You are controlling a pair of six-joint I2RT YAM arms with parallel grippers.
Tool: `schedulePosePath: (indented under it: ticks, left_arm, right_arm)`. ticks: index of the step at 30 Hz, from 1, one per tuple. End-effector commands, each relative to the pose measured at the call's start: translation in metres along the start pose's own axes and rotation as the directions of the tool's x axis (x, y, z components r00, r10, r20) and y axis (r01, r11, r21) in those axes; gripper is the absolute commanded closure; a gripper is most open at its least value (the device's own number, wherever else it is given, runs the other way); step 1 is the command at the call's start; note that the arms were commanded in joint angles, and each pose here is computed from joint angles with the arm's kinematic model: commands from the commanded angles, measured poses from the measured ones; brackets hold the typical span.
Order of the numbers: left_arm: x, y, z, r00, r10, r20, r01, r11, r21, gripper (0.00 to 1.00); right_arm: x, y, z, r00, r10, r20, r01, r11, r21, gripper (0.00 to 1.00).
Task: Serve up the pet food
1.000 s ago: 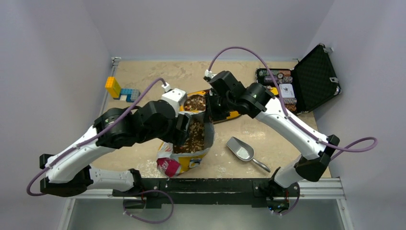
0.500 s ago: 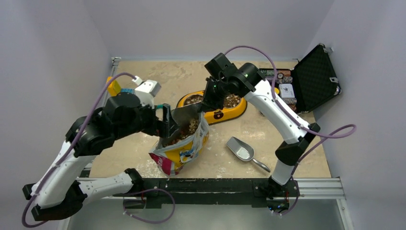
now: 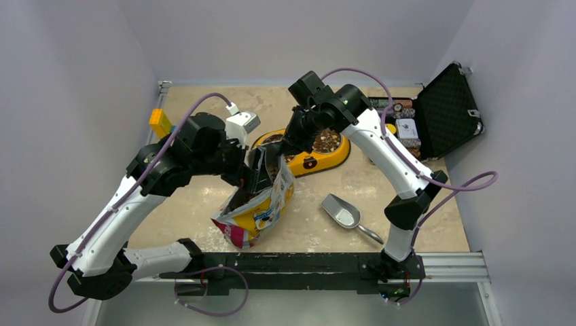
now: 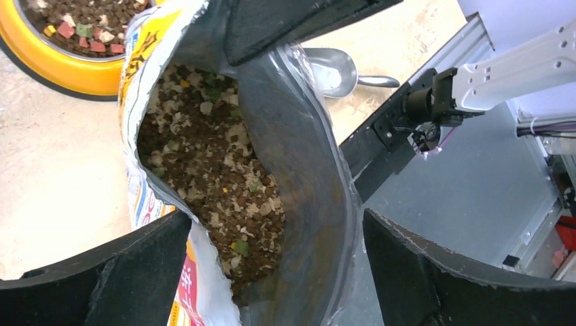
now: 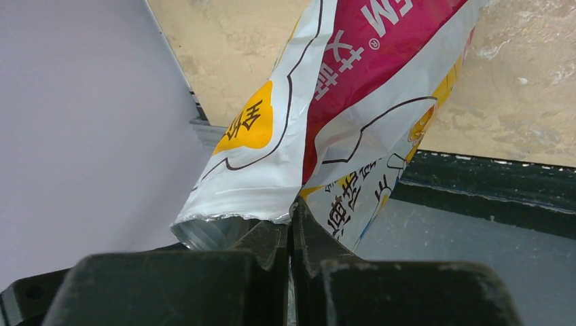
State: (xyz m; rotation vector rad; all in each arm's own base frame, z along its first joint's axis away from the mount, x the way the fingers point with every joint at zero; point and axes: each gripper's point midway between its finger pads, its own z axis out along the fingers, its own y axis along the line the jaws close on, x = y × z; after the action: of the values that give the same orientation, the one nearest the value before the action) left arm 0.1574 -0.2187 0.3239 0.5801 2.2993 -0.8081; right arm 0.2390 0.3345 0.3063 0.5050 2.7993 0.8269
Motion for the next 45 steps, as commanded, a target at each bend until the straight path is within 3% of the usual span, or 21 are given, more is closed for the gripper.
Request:
schedulePosePath:
  ticks: [1, 8, 10, 12, 14, 17, 19, 20, 21, 22, 23, 25, 27, 32, 34, 36, 37, 41, 45]
  left_arm:
    - [0.002, -0.014, 0.003, 0.999, 0.042, -0.029, -0.040, 0.996, 0.086, 0.00]
    - [-0.001, -0.016, 0.022, 0.995, 0.097, -0.025, -0.095, 0.991, 0.092, 0.00]
    - [-0.001, -0.001, 0.027, 0.993, 0.111, -0.038, -0.111, 0.994, 0.003, 0.01]
    - [0.003, 0.026, 0.030, 0.992, 0.098, -0.074, -0.108, 0.983, -0.147, 0.13]
    - [0.008, 0.052, 0.029, 0.991, 0.059, -0.121, -0.093, 0.950, -0.299, 0.38]
    - [0.014, 0.066, 0.024, 0.988, 0.017, -0.154, -0.076, 0.919, -0.387, 0.60]
    - [0.014, 0.065, 0.023, 0.992, 0.004, -0.125, -0.051, 0.923, -0.382, 0.69]
    - [0.014, 0.064, 0.021, 0.994, 0.000, -0.105, -0.040, 0.926, -0.376, 0.73]
    - [0.012, 0.062, 0.018, 0.997, -0.001, -0.082, -0.029, 0.930, -0.365, 0.83]
    - [0.011, 0.059, 0.016, 0.998, -0.002, -0.067, -0.021, 0.936, -0.353, 0.91]
    - [0.010, 0.057, 0.013, 0.999, -0.002, -0.051, -0.016, 0.940, -0.342, 0.97]
    - [0.010, 0.052, 0.007, 0.999, -0.002, -0.033, -0.009, 0.949, -0.316, 1.00]
    - [0.011, 0.044, 0.003, 1.000, 0.007, -0.026, -0.014, 0.963, -0.268, 1.00]
    - [0.016, 0.017, -0.001, 0.998, 0.067, -0.007, -0.068, 0.994, -0.087, 1.00]
    - [0.017, 0.010, -0.004, 0.996, 0.089, -0.011, -0.090, 0.995, -0.044, 1.00]
    - [0.016, 0.007, -0.006, 0.995, 0.104, -0.008, -0.104, 0.994, -0.029, 1.00]
    - [0.017, 0.007, -0.007, 0.994, 0.110, -0.009, -0.110, 0.994, -0.028, 1.00]
    - [0.014, 0.004, -0.006, 0.993, 0.121, -0.007, -0.121, 0.993, -0.013, 1.00]
    - [0.011, 0.000, -0.006, 0.992, 0.130, -0.007, -0.130, 0.992, 0.003, 1.00]
  right_arm:
    - [-0.008, 0.065, -0.052, 0.997, 0.077, 0.018, -0.068, 0.953, -0.294, 1.00]
    - [-0.015, 0.067, -0.040, 0.993, 0.119, 0.008, -0.112, 0.955, -0.275, 1.00]
    - [-0.013, 0.068, -0.039, 0.994, 0.106, -0.008, -0.104, 0.955, -0.278, 1.00]
    - [-0.016, 0.065, -0.040, 0.996, 0.091, 0.023, -0.081, 0.958, -0.275, 1.00]
    - [-0.017, 0.058, -0.045, 0.996, 0.071, 0.058, -0.052, 0.960, -0.274, 1.00]
    - [-0.015, 0.056, -0.055, 0.994, -0.022, 0.111, 0.059, 0.938, -0.341, 1.00]
    - [-0.008, 0.059, -0.063, 0.970, -0.180, 0.162, 0.232, 0.883, -0.408, 1.00]
    - [0.000, 0.066, -0.069, 0.946, -0.271, 0.179, 0.324, 0.819, -0.473, 0.98]
    - [0.009, 0.068, -0.075, 0.922, -0.344, 0.180, 0.386, 0.760, -0.523, 0.94]
    - [0.014, 0.062, -0.078, 0.876, -0.429, 0.219, 0.476, 0.704, -0.527, 0.87]
    - [0.015, 0.058, -0.081, 0.834, -0.484, 0.265, 0.547, 0.658, -0.517, 0.72]
    - [0.019, 0.044, -0.084, 0.725, -0.602, 0.335, 0.680, 0.551, -0.483, 0.40]
    - [0.014, 0.027, -0.079, 0.598, -0.696, 0.398, 0.797, 0.459, -0.393, 0.29]
    - [0.011, 0.001, -0.073, 0.331, -0.775, 0.538, 0.930, 0.173, -0.324, 0.26]
    - [0.012, -0.003, -0.069, 0.156, -0.749, 0.644, 0.972, 0.000, -0.235, 0.26]
    - [0.005, -0.003, -0.065, -0.017, -0.701, 0.713, 0.986, -0.130, -0.103, 0.27]
    - [0.001, -0.002, -0.065, -0.075, -0.681, 0.728, 0.985, -0.166, -0.055, 0.26]
    - [0.002, 0.004, -0.054, -0.248, -0.645, 0.722, 0.926, -0.376, -0.018, 0.29]
    - [0.008, 0.007, -0.054, -0.304, -0.632, 0.713, 0.884, -0.467, -0.037, 0.32]
